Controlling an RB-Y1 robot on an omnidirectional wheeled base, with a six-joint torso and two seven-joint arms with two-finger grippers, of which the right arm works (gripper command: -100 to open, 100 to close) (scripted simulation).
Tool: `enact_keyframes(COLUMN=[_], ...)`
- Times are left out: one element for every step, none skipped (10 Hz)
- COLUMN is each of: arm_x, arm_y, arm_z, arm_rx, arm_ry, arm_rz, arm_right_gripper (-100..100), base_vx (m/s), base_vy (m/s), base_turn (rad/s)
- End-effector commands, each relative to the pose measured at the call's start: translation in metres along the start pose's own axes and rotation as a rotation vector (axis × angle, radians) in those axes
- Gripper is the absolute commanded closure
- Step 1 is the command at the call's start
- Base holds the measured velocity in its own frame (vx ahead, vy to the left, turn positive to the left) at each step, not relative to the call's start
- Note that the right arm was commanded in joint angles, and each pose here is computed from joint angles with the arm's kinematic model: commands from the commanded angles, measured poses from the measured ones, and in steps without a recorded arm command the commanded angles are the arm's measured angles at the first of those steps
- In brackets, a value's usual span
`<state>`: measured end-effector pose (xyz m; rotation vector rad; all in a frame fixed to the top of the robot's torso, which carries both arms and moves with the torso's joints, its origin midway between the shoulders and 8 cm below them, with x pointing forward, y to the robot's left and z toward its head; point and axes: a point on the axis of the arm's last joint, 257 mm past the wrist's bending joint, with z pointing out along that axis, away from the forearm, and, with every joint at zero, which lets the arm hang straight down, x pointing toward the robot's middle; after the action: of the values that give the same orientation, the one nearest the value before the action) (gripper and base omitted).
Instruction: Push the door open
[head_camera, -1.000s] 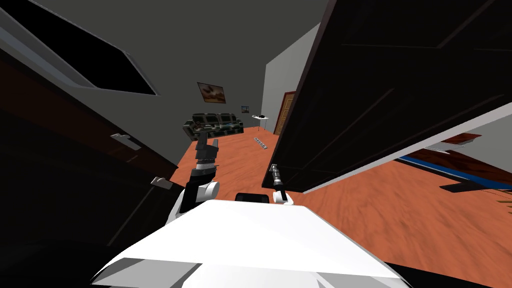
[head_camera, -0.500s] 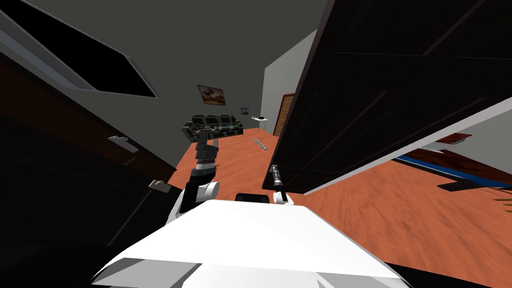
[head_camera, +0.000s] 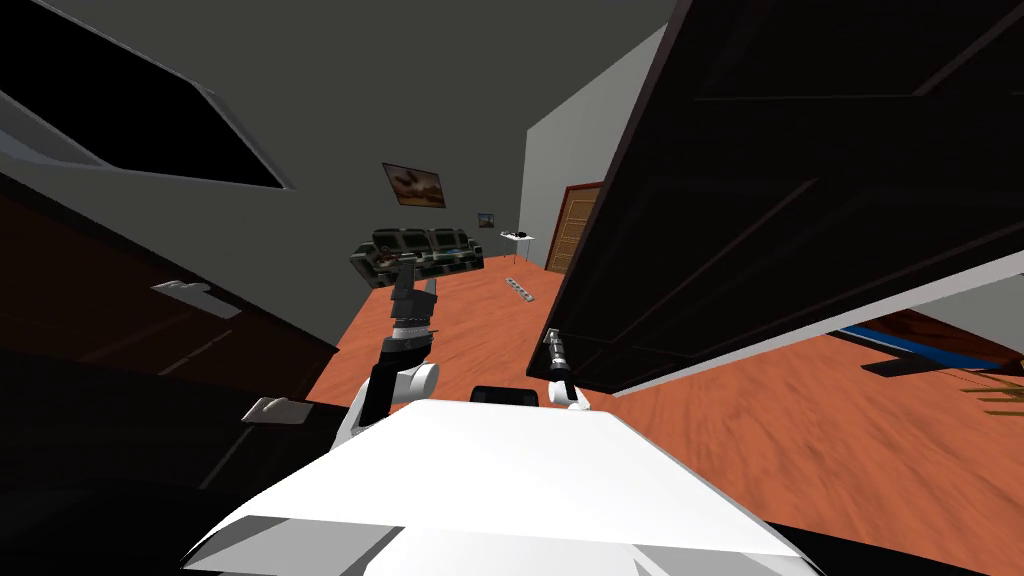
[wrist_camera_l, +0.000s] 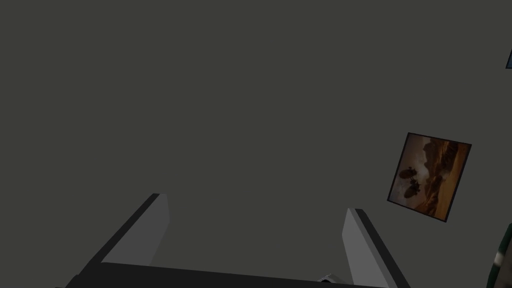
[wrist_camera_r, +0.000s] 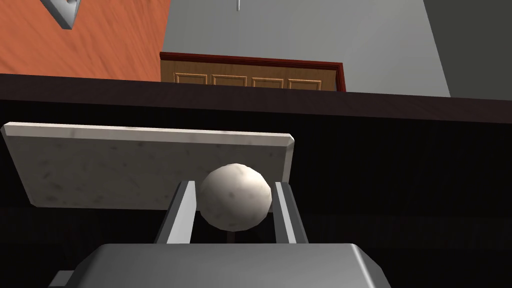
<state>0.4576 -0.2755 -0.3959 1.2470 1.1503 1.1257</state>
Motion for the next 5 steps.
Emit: enact_keyframes(arm_x=[-0.015,-0.021,-0.025,-0.029,-0.033], arm_y=[0.004,0.004,0.004,0.004,0.004], arm_z=[0.0028,0.0037,0.0044,0.0049,0.0054], arm_rx=[-0.009,-0.008,-0.007,-0.007,-0.006], arm_ry=[-0.031,-0.047,-0.062,-0.074,-0.087], arm_rz=[0.000,0.003,0.006,0.009,0.013], arm_right_gripper=[100,100,100,100,100], base_vx=[0.224,0.215,0.190,0.171,0.187], base_vy=[0.088,0.065,0.072,0.078,0.071], base_turn=[-0.072,-0.073,-0.065,-0.063,-0.068])
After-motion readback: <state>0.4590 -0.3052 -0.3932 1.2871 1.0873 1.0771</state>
